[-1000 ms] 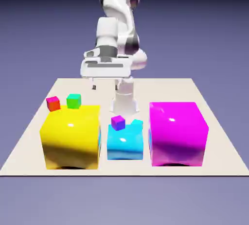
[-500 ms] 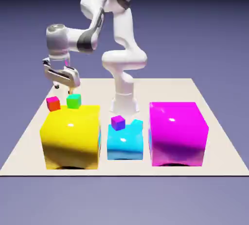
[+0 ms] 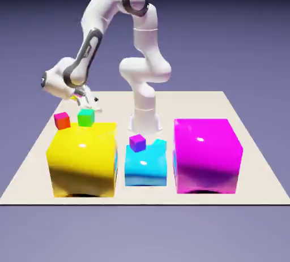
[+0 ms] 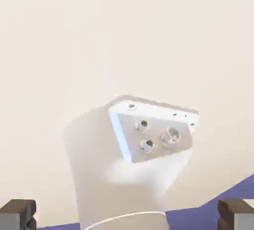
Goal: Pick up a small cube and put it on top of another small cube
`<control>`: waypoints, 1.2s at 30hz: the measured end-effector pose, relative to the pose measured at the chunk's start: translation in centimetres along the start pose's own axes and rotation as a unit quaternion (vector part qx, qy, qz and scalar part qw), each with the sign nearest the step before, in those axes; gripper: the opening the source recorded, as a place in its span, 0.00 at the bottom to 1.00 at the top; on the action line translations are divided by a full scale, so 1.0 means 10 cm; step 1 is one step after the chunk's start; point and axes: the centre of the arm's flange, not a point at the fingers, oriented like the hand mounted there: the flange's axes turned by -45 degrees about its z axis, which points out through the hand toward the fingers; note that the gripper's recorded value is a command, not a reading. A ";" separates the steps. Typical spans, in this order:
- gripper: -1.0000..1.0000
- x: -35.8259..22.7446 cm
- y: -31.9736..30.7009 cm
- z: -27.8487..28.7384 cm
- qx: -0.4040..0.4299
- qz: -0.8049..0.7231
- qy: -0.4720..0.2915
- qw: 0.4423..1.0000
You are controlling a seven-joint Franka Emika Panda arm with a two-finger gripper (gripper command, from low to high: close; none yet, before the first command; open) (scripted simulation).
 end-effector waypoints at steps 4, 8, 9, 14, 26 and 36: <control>0.50 0.14 -0.08 0.52 0.060 0.014 -0.082 0.995; 0.50 0.21 -0.28 0.91 0.115 0.004 -0.124 0.986; 0.50 0.22 -0.36 0.98 0.127 -0.003 -0.126 0.984; 0.50 0.27 -0.68 1.35 0.184 -0.029 -0.134 0.973; 0.50 0.23 -0.98 2.32 0.352 0.017 -0.197 0.915; 0.00 0.22 -1.27 2.70 0.382 0.037 -0.219 0.897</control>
